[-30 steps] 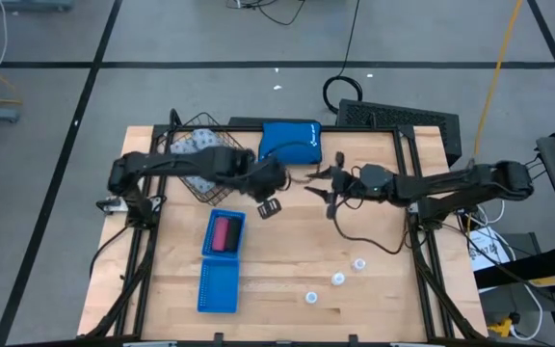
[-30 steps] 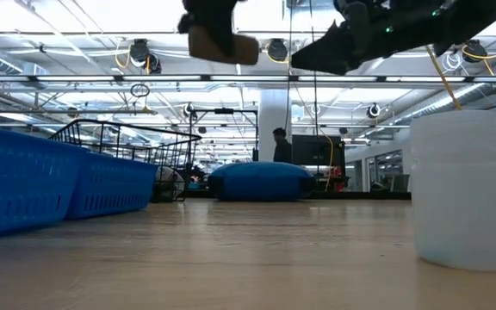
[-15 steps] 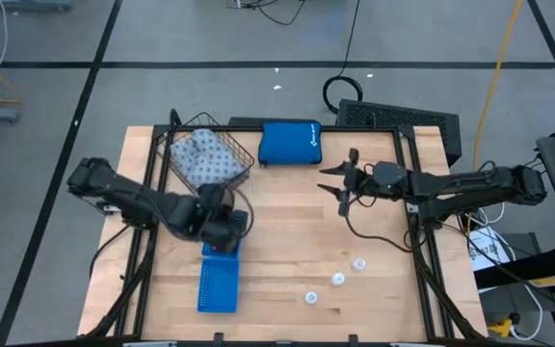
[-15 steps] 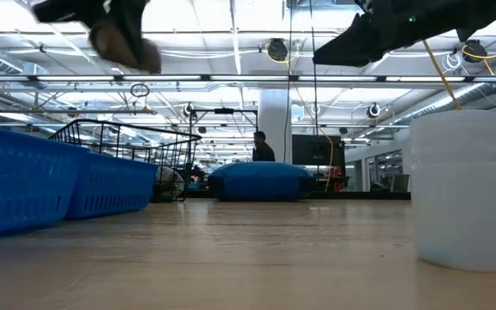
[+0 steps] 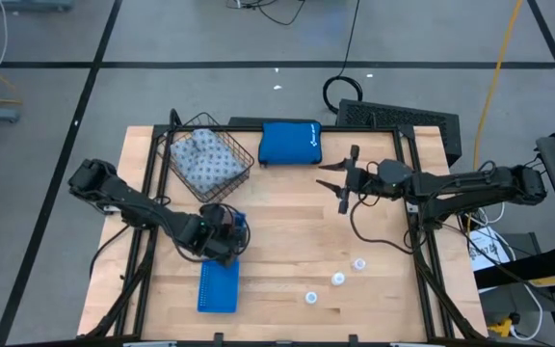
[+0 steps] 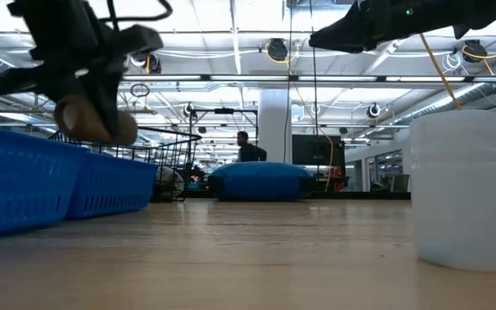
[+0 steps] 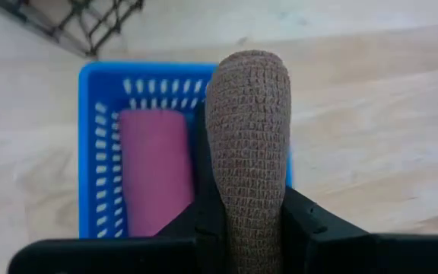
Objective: Pick & place medical supplies in basket/bin
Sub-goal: Put the brown bandage into the top blue bin
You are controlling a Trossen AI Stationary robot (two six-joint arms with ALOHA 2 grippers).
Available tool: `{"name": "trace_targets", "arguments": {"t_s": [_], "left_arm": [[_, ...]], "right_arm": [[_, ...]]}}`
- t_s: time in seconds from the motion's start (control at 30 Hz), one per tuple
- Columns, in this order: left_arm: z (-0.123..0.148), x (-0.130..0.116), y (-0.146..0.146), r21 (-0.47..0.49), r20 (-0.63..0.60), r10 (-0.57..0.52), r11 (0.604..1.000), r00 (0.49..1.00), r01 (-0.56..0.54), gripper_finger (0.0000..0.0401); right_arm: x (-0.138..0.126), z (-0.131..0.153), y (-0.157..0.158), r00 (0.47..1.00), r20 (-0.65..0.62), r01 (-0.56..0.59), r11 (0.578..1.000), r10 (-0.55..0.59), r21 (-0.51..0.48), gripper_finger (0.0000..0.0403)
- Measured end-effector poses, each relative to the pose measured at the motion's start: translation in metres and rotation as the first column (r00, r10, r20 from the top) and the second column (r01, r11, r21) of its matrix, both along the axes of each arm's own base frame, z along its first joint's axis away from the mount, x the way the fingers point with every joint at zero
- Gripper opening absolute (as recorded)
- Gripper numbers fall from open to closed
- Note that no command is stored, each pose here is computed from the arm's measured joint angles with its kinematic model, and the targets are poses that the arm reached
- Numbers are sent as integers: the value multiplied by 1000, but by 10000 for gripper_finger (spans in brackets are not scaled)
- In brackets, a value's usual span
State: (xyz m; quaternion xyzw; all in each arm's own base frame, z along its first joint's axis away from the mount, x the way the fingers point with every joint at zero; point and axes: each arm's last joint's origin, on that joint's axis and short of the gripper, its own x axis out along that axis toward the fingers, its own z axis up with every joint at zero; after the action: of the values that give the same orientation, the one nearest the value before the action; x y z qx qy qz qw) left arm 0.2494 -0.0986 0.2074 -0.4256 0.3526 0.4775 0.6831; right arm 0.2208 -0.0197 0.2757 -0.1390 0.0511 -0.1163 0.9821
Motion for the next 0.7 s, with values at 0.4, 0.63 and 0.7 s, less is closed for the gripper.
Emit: {"name": "trace_targets", "arguments": {"t_s": [0.4,0.63,0.7], "left_arm": [[-20,-7,3,-60,-27,31,998,999,-32,76],[-25,-7,5,-47,-29,-8,999,1000,6,78],[-24,-5,4,-43,-17,-38,998,999,37,91]], "right_arm": [[0,3,0,1000,25,-1,1000,2,-24,160],[0,3,0,1000,25,-1,1000,2,-24,160],[0,3,0,1000,25,-1,1000,2,-24,160]]}}
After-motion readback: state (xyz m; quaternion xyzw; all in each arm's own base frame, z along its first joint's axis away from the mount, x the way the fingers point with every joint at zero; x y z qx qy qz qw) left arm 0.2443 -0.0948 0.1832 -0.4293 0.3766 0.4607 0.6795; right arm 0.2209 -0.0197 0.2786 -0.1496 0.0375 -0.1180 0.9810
